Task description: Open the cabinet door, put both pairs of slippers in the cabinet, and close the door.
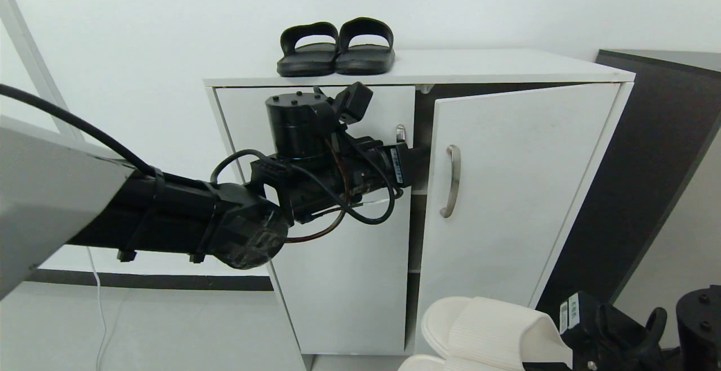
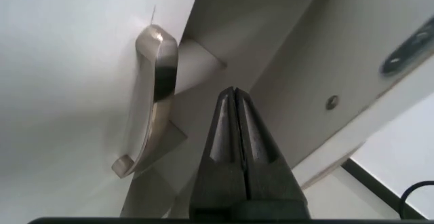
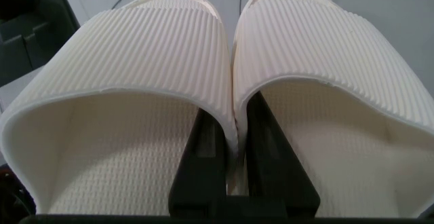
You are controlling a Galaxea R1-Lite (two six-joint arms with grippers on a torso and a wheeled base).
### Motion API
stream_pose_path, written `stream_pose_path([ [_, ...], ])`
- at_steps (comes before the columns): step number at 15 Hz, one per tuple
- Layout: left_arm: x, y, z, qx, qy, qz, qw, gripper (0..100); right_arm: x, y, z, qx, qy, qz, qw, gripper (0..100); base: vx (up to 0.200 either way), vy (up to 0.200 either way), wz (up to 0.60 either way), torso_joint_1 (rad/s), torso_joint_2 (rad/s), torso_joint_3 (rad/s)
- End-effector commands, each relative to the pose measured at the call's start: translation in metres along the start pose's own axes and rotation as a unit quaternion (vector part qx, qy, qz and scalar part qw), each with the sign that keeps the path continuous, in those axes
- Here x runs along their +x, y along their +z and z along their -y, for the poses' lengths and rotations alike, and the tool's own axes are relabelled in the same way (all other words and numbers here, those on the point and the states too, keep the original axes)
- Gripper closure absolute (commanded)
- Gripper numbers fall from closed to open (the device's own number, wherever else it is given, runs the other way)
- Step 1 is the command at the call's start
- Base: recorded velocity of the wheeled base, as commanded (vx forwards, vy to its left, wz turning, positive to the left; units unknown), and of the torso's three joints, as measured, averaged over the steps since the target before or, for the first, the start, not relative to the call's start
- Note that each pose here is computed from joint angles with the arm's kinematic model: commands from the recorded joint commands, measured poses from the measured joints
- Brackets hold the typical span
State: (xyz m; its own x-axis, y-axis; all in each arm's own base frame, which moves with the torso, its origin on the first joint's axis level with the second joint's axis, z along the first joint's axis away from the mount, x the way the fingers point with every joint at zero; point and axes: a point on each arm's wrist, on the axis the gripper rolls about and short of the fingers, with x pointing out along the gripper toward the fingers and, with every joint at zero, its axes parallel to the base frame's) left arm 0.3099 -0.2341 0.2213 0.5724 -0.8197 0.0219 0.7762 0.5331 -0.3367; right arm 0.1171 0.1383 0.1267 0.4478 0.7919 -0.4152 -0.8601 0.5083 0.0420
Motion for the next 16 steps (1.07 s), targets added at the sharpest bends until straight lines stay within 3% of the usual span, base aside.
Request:
stream_pose_path([
  [1,0.005,-0.005,-0.002,-0.002,0.000,-0.006,1.0000,100,0.001,-0.001,0.000,0.000,0.002,-0.003,1.000,100,0.000,0.000,0.00,0.000,0.00,0.000],
  [3,0.005,-0.004,-0.002,-0.002,0.000,-0.005,1.0000,100,0.001,-0.001,-0.001,0.000,0.002,-0.004,1.000,100,0.000,0.000,0.00,0.000,0.00,0.000],
  [7,0.006,-0.008,0.003,-0.001,-0.004,-0.007,1.0000,100,0.003,-0.005,-0.002,0.000,0.006,-0.015,1.000,100,-0.200,0.000,0.00,0.001,0.00,0.004],
  [9,0.007,-0.013,0.024,-0.001,-0.028,-0.015,0.9995,100,0.000,-0.013,-0.007,-0.011,0.019,-0.024,0.999,100,-0.200,0.000,0.00,-0.005,0.00,0.005],
  [12,0.009,-0.028,0.073,0.003,-0.090,-0.037,0.9953,100,-0.003,-0.022,-0.011,-0.037,0.028,-0.040,0.998,100,-0.200,0.000,0.00,0.002,0.00,0.001],
  [14,0.009,-0.026,0.076,0.006,-0.097,-0.024,0.9950,100,-0.003,-0.022,-0.011,-0.037,0.029,-0.040,0.998,100,-0.200,0.000,0.00,-0.002,0.00,0.000],
  [16,-0.002,-0.020,0.065,0.008,-0.072,-0.014,0.9973,100,-0.002,-0.022,-0.011,-0.036,0.030,-0.041,0.998,100,0.000,0.000,0.00,0.000,0.00,0.000],
])
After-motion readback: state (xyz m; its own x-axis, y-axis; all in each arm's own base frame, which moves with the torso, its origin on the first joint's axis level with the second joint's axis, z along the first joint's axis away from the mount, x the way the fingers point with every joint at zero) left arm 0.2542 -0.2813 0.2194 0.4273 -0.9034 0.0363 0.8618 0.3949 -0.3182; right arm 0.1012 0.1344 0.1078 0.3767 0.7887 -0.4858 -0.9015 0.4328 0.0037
